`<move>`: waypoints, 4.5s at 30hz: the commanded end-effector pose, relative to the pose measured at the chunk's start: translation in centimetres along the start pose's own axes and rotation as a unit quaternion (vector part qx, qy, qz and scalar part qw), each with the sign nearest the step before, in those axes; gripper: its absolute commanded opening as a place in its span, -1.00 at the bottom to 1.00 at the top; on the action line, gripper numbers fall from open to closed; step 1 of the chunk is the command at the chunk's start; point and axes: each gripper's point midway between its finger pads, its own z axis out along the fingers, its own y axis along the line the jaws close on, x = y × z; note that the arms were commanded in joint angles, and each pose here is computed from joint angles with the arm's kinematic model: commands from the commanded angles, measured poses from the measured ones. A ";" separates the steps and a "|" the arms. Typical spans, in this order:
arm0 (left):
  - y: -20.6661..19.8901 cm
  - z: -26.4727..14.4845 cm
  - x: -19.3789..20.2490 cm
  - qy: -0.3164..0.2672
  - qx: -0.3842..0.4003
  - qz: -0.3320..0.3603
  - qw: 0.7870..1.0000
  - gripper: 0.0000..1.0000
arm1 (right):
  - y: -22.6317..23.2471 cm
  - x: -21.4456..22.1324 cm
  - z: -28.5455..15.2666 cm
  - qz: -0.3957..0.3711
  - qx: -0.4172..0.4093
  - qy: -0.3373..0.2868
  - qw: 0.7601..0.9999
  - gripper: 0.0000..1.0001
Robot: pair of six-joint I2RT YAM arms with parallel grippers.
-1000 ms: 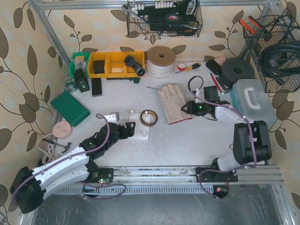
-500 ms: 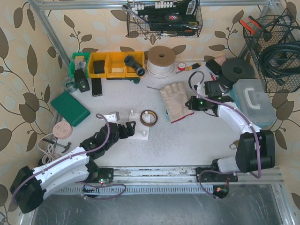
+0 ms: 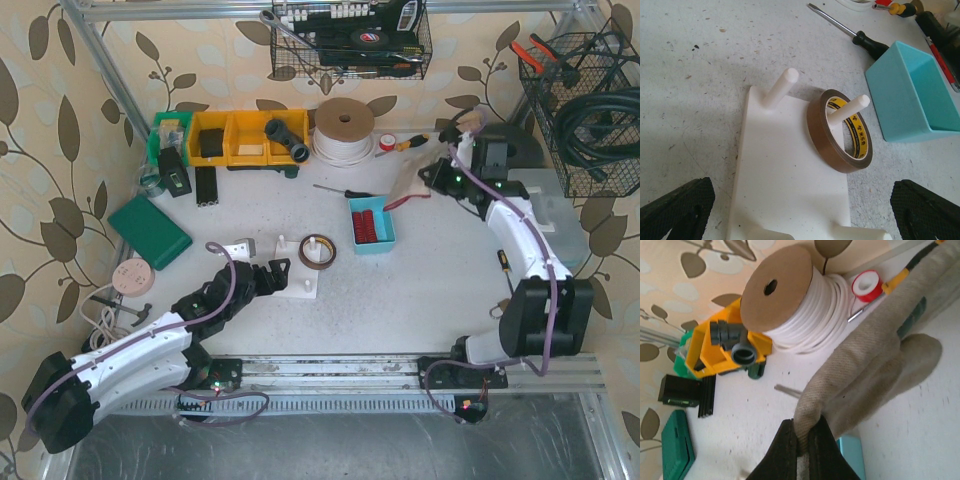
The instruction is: Install the large spring
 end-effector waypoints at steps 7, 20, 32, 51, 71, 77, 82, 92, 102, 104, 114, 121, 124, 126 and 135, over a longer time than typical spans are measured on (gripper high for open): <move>-0.4 0.7 -1.1 -0.017 -0.014 0.028 0.999 0.96 | -9.0 -1.5 8.5 0.057 0.018 -0.008 0.998 -1.00; -0.3 1.1 -1.1 -0.008 -0.028 0.033 0.999 0.95 | -10.3 3.8 5.4 0.019 0.099 0.062 0.993 0.43; 0.0 0.7 -0.9 -0.007 -0.029 0.022 0.999 0.90 | 1.5 11.7 0.7 -0.110 0.098 0.071 0.986 0.31; -2.6 0.5 -1.3 0.217 -0.192 0.085 0.953 -0.25 | 5.2 13.6 -0.8 -0.155 0.042 -0.040 0.986 0.23; -4.3 7.7 1.8 0.266 -0.200 0.040 0.942 -0.10 | 4.1 13.7 0.0 -0.116 0.016 -0.041 0.992 0.25; -4.2 9.0 1.8 0.266 -0.213 0.055 0.939 -0.06 | 4.1 13.8 0.4 -0.117 0.016 -0.035 0.992 0.25; -3.6 9.6 1.7 0.270 -0.228 0.056 0.934 -0.03 | 4.0 13.8 0.4 -0.117 0.017 -0.036 0.992 0.25; -1.8 10.5 3.2 0.290 -0.252 0.056 0.922 -0.02 | 3.9 13.9 0.7 -0.117 0.018 -0.032 0.992 0.25; -1.4 11.4 3.3 0.290 -0.260 0.073 0.918 -0.41 | 3.9 13.9 0.8 -0.117 0.019 -0.031 0.993 0.25; -1.4 11.4 3.2 0.290 -0.260 0.073 0.918 -0.62 | 3.9 13.9 0.8 -0.117 0.018 -0.031 0.993 0.25; -5.2 10.1 -0.2 0.262 -0.209 0.066 0.940 -1.00 | 3.9 13.6 0.1 -0.114 0.017 -0.048 0.992 0.57; -8.5 8.0 -2.8 0.249 -0.146 0.079 0.954 -1.00 | 3.8 13.4 -0.2 -0.114 0.018 -0.058 0.992 0.62; -9.0 6.8 -4.9 0.229 -0.142 0.090 0.959 -1.00 | 3.8 13.3 -0.4 -0.115 0.016 -0.064 0.991 0.62; -9.1 6.2 -7.0 0.213 -0.136 0.090 0.963 -1.00 | 3.8 13.3 -0.4 -0.114 0.016 -0.064 0.991 0.62; 1.1 7.6 -16.4 0.183 -0.206 0.054 0.960 -1.00 | 3.7 12.6 -0.6 -0.105 0.008 -0.101 0.989 0.71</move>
